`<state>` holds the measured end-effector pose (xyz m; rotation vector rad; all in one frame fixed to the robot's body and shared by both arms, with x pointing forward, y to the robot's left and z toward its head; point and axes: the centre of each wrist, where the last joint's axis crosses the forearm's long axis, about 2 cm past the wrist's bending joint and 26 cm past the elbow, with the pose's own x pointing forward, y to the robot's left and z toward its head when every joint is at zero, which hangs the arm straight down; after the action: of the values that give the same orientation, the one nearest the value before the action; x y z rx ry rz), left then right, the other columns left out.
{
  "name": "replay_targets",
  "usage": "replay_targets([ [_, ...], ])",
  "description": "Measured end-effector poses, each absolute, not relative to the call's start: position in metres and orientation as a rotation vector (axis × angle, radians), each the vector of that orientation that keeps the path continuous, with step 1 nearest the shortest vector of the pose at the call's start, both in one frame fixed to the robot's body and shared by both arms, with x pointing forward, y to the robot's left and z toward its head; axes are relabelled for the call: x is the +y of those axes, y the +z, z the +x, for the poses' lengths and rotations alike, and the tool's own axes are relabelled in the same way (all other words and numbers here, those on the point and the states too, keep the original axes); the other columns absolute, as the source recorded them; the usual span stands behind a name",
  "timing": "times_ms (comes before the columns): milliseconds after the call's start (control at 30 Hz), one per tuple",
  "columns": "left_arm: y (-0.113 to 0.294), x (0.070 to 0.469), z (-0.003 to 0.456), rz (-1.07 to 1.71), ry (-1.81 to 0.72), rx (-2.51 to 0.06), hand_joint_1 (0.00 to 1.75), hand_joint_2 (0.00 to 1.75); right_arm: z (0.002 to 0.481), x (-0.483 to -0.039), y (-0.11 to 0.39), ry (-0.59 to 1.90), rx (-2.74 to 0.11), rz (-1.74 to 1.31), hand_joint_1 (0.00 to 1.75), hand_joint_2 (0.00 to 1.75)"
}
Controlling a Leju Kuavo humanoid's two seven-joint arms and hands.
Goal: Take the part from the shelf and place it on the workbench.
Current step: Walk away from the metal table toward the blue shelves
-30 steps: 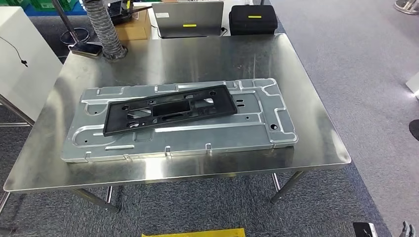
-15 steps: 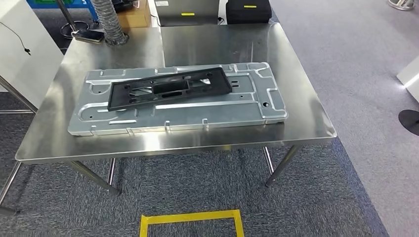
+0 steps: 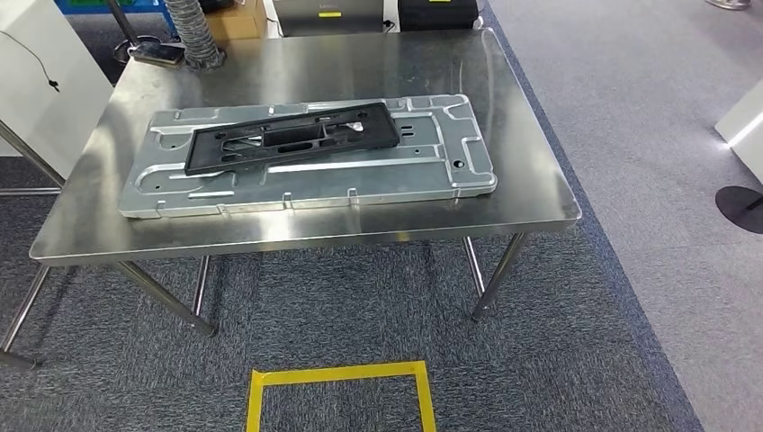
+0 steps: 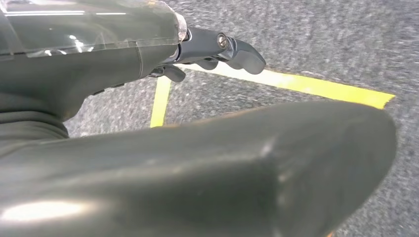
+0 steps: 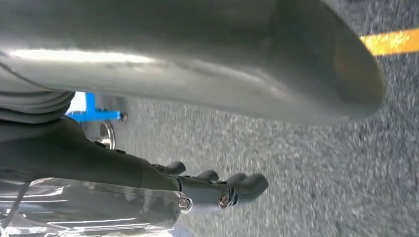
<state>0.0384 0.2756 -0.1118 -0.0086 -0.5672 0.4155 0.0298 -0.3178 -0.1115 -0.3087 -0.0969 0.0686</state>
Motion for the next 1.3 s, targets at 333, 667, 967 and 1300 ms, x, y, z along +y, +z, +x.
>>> replay_targets([
  [333,-0.112,0.290,0.042,0.010,0.376,-0.593,0.00,0.00,0.038,-0.297,-0.112,0.013,-0.159,-0.229,0.00,0.00],
  [667,-0.112,0.294,0.042,0.020,0.360,-0.610,0.00,0.00,0.044,-0.286,-0.111,0.026,-0.148,-0.196,0.00,0.00],
  [967,-0.111,0.297,0.046,0.025,0.354,-0.630,0.00,0.00,0.047,-0.283,-0.111,0.028,-0.170,-0.178,0.00,0.00],
  [1300,-0.111,0.312,0.047,0.062,0.328,-0.641,0.00,0.00,0.047,-0.268,-0.110,0.026,-0.171,-0.123,0.00,0.00],
])
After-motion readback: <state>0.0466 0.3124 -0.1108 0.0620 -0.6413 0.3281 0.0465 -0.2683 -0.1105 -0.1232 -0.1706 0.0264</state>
